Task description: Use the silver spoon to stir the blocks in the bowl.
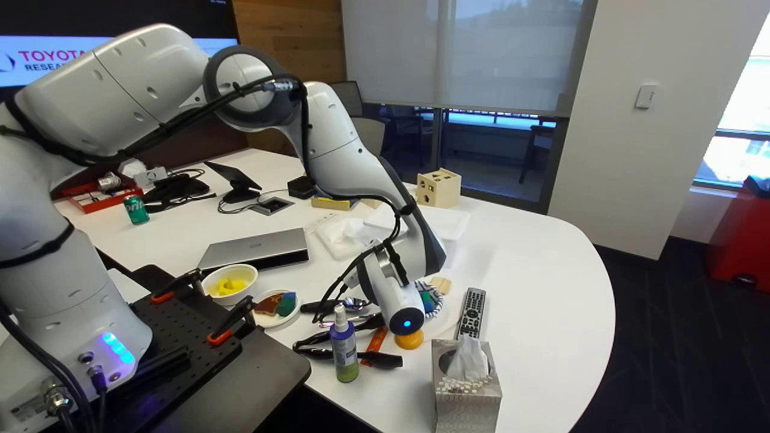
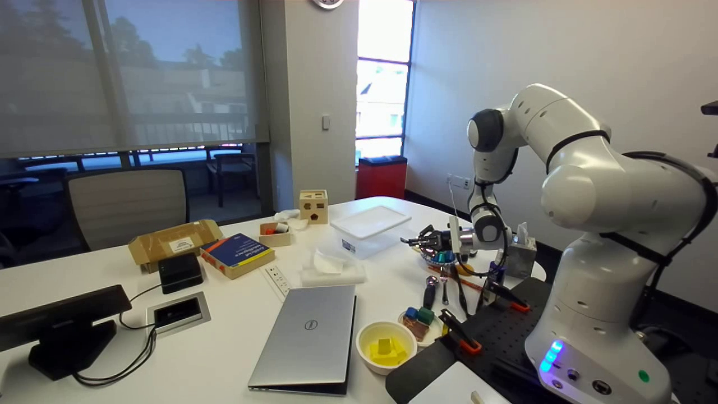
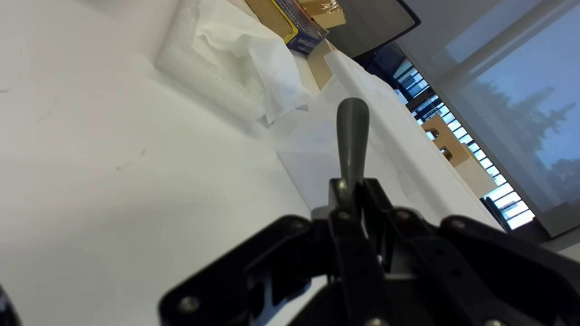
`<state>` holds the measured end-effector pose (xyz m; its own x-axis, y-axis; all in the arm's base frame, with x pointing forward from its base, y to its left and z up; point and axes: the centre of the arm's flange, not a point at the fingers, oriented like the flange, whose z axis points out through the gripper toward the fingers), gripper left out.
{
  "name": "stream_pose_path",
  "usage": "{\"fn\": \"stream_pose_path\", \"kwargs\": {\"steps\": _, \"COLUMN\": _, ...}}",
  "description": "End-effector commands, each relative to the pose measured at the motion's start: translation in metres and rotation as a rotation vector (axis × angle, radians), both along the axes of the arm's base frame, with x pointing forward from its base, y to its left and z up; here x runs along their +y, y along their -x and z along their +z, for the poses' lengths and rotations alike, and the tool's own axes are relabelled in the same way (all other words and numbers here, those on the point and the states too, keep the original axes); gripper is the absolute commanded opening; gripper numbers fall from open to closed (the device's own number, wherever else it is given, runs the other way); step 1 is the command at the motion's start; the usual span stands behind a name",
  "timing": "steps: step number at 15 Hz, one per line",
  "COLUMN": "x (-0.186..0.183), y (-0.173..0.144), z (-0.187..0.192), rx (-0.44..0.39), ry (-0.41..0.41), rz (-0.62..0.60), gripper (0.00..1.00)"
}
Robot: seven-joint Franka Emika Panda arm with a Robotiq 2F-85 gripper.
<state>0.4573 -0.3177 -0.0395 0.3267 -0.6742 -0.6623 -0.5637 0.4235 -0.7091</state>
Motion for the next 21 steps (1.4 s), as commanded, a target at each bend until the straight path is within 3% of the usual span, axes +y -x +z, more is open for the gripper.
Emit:
{"fn": "stream_pose_path", "kwargs": {"steps": 1, "x": -0.009, "y": -0.004, "z": -0.013, "rx": 0.006, "ry": -0.049, "rz": -0.025, "gripper": 0.03}}
{"fn": "stream_pose_path", "kwargs": {"steps": 10, "x": -0.008, "y": 0.013, "z": -0.038, "rx": 0.048, "ry": -0.069, "rz": -0.043, "gripper": 0.03}}
{"fn": "stream_pose_path", "kwargs": {"steps": 16, "x": -0.024, "y": 0.031, "z": -0.015, "rx": 0.101, "ry": 0.008, "rz": -0.066, "gripper": 0.03}}
{"fn": "stream_pose_path", "kwargs": {"steps": 21, "x": -0.034, "y": 0.025, "z": 0.010, "rx": 0.103, "ry": 0.083, "rz": -0.060, "gripper": 0.03}}
